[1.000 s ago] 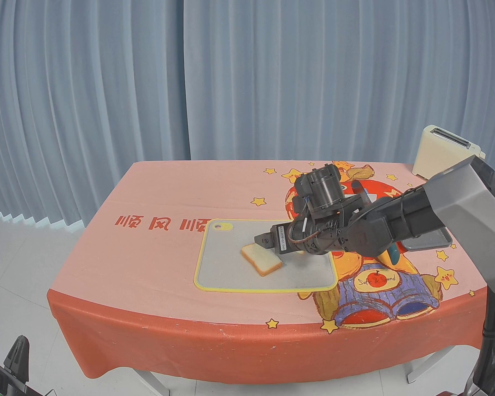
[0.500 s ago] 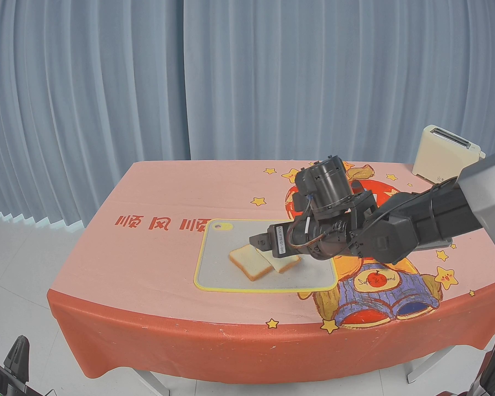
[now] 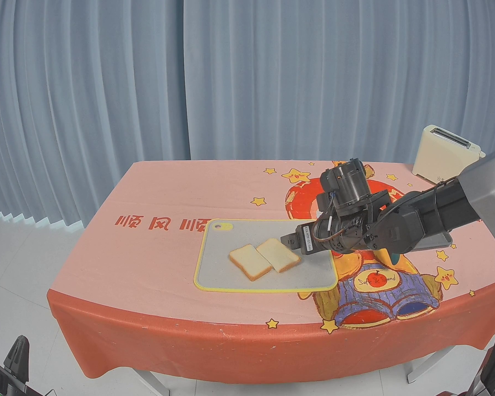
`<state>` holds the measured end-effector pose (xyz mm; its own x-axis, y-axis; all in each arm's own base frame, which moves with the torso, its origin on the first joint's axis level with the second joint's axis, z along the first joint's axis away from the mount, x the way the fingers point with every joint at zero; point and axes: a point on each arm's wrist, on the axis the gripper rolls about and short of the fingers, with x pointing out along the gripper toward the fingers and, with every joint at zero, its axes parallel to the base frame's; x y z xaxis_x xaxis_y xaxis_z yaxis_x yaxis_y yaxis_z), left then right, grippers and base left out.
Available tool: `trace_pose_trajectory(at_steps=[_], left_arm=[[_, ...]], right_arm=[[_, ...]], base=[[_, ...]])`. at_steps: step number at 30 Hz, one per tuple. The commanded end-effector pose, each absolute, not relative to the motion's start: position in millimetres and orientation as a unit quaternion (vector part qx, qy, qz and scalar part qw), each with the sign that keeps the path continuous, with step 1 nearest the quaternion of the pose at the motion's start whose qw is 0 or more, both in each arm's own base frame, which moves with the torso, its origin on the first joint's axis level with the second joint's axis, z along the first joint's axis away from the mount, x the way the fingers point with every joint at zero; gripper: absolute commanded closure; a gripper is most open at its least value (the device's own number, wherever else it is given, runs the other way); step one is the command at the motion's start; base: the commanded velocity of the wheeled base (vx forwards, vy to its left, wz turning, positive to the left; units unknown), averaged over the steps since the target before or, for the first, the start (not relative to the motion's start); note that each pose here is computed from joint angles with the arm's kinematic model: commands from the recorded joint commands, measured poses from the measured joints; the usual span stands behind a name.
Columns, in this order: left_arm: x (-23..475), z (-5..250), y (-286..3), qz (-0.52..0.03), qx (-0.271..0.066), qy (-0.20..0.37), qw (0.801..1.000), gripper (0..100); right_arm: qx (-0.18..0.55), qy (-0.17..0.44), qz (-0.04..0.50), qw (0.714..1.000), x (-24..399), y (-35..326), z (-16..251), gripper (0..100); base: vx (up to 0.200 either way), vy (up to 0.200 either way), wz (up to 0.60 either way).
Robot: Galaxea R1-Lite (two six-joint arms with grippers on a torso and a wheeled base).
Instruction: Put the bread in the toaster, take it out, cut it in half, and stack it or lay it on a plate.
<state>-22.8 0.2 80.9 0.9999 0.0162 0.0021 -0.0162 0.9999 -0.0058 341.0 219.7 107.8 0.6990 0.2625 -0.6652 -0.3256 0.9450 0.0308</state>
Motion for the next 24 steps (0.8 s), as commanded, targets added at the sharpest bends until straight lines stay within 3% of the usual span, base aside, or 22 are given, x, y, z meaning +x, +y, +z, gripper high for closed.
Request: trace_pose_trajectory(at_steps=[1,21,22,24], left_arm=[[-21.4,76.0,0.2,0.008,-0.003,0.008,1.0,100],[-21.4,76.0,0.2,0.008,-0.003,0.008,1.0,100],[-21.4,76.0,0.2,0.008,-0.004,0.008,1.0,100],[-21.4,76.0,0.2,0.008,-0.003,0.008,1.0,100]], right_arm=[[-0.049,0.359,0.159,0.918,340.4,219.3,103.0,0],[-0.07,0.378,0.157,0.91,339.1,224.0,84.3,0],[-0.071,0.378,0.157,0.91,339.0,223.9,84.1,100],[-0.07,0.377,0.157,0.91,338.5,224.3,85.4,100]], base=[[0.0,0.0,0.0],[0.0,0.0,0.0],[0.0,0.0,0.0],[0.0,0.0,0.0]])
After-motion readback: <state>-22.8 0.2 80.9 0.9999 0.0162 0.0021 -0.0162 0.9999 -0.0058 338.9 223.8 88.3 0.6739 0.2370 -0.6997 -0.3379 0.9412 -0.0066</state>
